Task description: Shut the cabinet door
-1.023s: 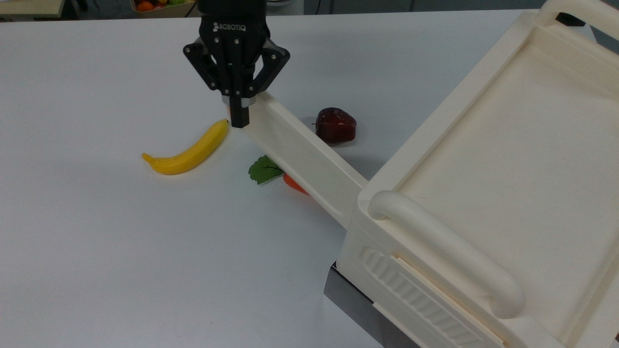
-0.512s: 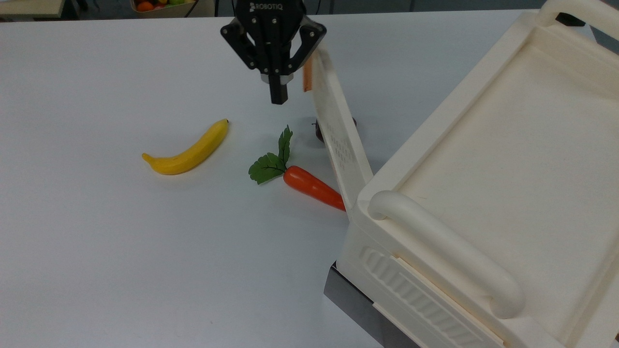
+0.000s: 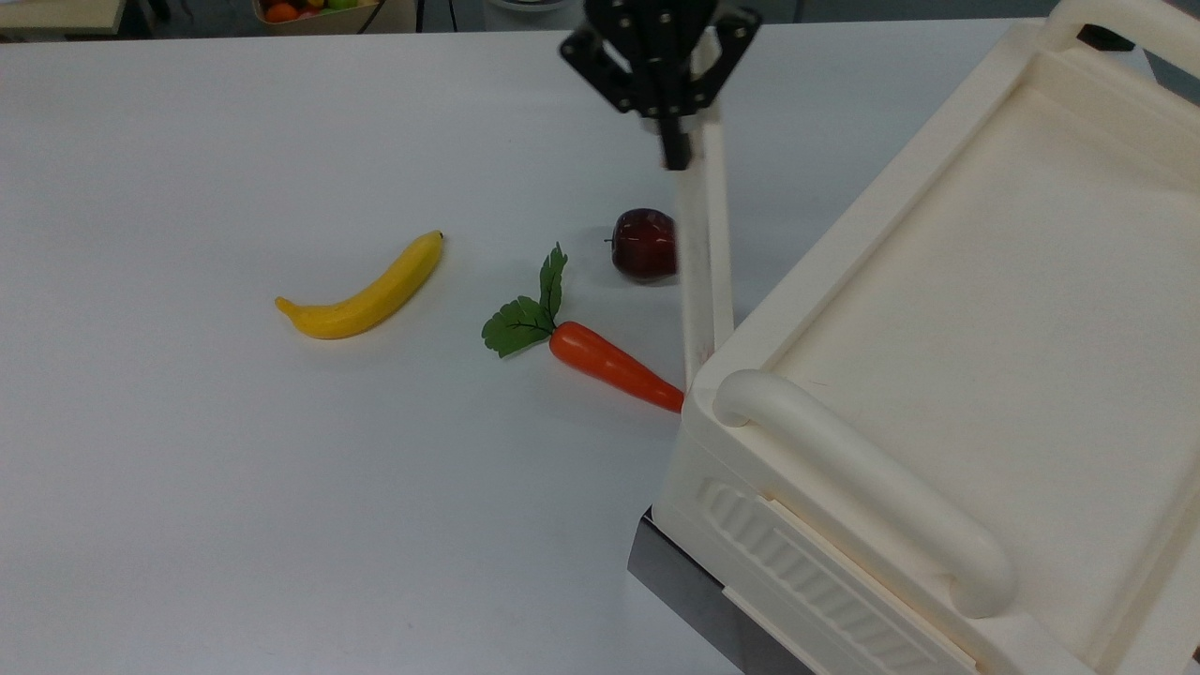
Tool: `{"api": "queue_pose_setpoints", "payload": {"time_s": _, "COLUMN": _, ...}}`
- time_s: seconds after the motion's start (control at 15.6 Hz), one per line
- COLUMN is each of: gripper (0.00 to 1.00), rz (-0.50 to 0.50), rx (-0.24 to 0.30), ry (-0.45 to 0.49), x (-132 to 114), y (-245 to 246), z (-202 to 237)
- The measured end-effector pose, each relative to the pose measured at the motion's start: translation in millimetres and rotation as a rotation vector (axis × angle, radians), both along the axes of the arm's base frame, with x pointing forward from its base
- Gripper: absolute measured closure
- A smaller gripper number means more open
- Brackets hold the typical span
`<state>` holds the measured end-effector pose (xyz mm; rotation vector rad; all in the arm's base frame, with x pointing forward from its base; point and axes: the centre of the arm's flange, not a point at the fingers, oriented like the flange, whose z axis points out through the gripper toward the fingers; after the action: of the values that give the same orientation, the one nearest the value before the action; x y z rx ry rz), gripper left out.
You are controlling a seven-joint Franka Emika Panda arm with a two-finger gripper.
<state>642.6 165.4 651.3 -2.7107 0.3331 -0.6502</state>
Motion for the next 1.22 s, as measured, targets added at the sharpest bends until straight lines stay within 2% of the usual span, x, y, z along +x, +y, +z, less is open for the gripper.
{"api": "queue_pose_setpoints", "payload": {"time_s": 0.13, "gripper": 0.99, "rz": 0.007, "rx": 0.059, "ry": 0.021, "x": -6.7, "y": 23.5, "z": 0.7}}
{"api": "queue_pose_setpoints", "payload": {"time_s": 0.32, "gripper": 0.99, "rz": -0.015, "rx": 0.117, "ry": 0.018, "x": -14.8, "y": 50.8, "z": 7.7}}
{"api": "queue_pose_setpoints", "payload": {"time_s": 0.64, "gripper": 0.99, "rz": -0.024, "rx": 0.121, "ry": 0.014, "x": -13.9, "y": 48.8, "z": 9.0}}
{"api": "queue_pose_setpoints", "payload": {"time_s": 0.77, "gripper": 0.99, "rz": -0.019, "rx": 0.105, "ry": 0.013, "x": -13.1, "y": 46.2, "z": 7.4}}
{"api": "queue_pose_setpoints", "payload": {"time_s": 0.9, "gripper": 0.99, "rz": 0.001, "rx": 0.057, "ry": 0.034, "x": -12.7, "y": 40.4, "z": 0.8}}
{"api": "queue_pose_setpoints", "payload": {"time_s": 0.96, "gripper": 0.99, "rz": 0.016, "rx": 0.015, "ry": 0.054, "x": -12.4, "y": 33.8, "z": -3.8}}
{"api": "queue_pose_setpoints", "payload": {"time_s": 1.22, "gripper": 0.99, "rz": 0.123, "rx": -0.208, "ry": 0.201, "x": -16.7, "y": -16.8, "z": -27.1}}
